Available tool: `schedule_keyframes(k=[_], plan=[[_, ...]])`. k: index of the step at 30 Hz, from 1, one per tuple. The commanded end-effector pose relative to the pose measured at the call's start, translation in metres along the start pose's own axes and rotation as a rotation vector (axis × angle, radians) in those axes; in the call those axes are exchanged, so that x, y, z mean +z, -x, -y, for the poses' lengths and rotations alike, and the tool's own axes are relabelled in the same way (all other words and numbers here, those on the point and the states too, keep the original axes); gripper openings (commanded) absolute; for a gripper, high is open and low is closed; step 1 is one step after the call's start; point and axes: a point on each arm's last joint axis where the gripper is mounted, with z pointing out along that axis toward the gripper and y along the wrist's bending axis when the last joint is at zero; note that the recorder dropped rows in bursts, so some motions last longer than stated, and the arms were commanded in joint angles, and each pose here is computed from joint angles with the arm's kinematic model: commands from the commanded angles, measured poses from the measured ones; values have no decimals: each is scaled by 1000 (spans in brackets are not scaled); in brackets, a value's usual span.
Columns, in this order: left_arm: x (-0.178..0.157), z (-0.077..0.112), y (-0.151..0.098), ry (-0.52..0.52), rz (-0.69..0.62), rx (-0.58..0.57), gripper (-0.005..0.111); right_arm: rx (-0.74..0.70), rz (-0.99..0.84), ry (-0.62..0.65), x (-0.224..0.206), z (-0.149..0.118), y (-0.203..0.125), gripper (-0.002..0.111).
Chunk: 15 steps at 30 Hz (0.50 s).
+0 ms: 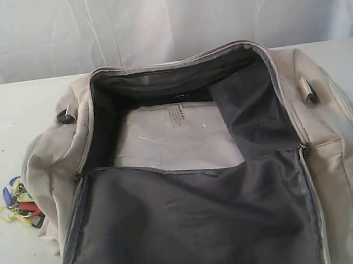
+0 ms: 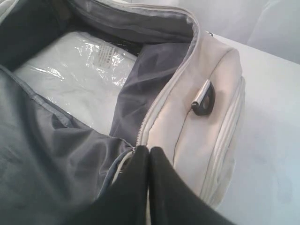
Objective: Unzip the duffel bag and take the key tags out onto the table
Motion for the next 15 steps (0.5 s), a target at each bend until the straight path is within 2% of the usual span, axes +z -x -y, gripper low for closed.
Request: schedule_keyframes(k=[1, 4, 7, 11, 15], plan=[[-1, 0, -18, 1, -175, 14, 0, 6, 0, 3, 0, 0, -1, 0], [-3, 0, -26, 0, -257, 14, 0, 6, 0, 3, 0, 0, -1, 0], [-3, 0, -26, 0, -258, 14, 0, 6, 0, 3, 0, 0, -1, 0], [-5, 7, -31, -43, -320, -168, 0, 6, 0, 3, 0, 0, -1, 0], [-5, 7, -31, -46, -328, -178, 0, 6, 0, 3, 0, 0, -1, 0]])
